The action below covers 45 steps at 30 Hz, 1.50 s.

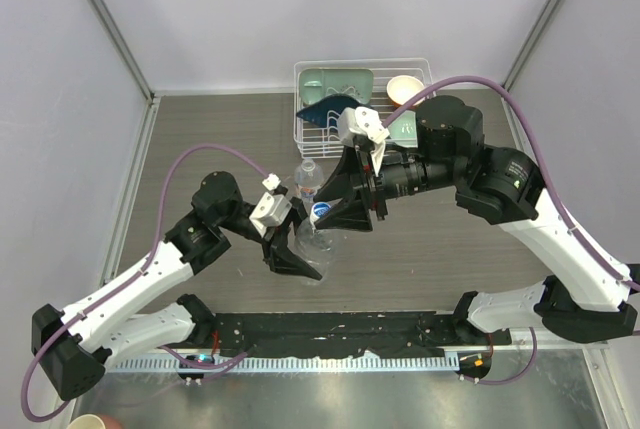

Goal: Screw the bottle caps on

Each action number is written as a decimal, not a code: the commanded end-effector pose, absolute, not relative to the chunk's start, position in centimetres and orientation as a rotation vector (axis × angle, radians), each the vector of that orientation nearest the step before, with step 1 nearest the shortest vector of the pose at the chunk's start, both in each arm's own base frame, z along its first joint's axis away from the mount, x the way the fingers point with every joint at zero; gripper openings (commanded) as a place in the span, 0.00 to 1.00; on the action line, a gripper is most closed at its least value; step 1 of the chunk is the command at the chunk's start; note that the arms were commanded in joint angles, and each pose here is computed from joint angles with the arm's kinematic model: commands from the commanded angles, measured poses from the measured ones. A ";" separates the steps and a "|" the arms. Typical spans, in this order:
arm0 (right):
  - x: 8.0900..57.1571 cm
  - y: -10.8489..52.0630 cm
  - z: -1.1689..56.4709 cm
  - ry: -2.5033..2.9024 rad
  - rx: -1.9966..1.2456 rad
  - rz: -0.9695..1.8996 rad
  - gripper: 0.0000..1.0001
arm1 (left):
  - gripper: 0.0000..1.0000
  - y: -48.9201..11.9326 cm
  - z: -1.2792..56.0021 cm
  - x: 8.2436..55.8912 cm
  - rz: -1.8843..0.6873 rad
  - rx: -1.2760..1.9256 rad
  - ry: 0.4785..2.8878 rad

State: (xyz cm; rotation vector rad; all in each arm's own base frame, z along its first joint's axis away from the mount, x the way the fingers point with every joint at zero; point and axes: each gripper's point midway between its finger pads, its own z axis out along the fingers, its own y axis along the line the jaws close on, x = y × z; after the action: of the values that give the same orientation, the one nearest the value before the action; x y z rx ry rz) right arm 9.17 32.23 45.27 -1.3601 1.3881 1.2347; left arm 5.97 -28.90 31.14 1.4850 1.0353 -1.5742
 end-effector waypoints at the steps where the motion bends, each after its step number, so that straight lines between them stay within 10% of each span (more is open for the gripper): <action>1: 8.8 31.8 47.3 1.295 -1.335 1.256 0.49 | 0.00 -28.7 32.6 5.5 -1.550 1.499 0.959; 14: 12.9 32.3 41.7 1.601 -1.224 1.091 0.01 | 0.00 -30.0 33.8 10.2 -1.300 1.311 0.995; 38: 25.1 30.4 31.5 2.131 -0.288 0.313 0.01 | 0.00 -26.7 35.0 22.7 -0.632 0.829 1.084; 41: 24.7 31.6 32.9 2.105 -0.303 0.412 0.42 | 0.00 -26.8 34.7 22.1 -0.670 0.835 1.087; 45: 25.2 31.2 36.8 2.001 -0.366 0.407 0.68 | 0.00 -27.7 33.7 20.1 -0.769 0.926 1.077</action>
State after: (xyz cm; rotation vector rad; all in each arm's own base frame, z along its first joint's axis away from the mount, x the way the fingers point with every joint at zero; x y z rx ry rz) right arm 24.38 32.74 35.89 -0.3136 2.0220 0.5346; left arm 22.90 -26.63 24.28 0.9347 1.4527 -0.6583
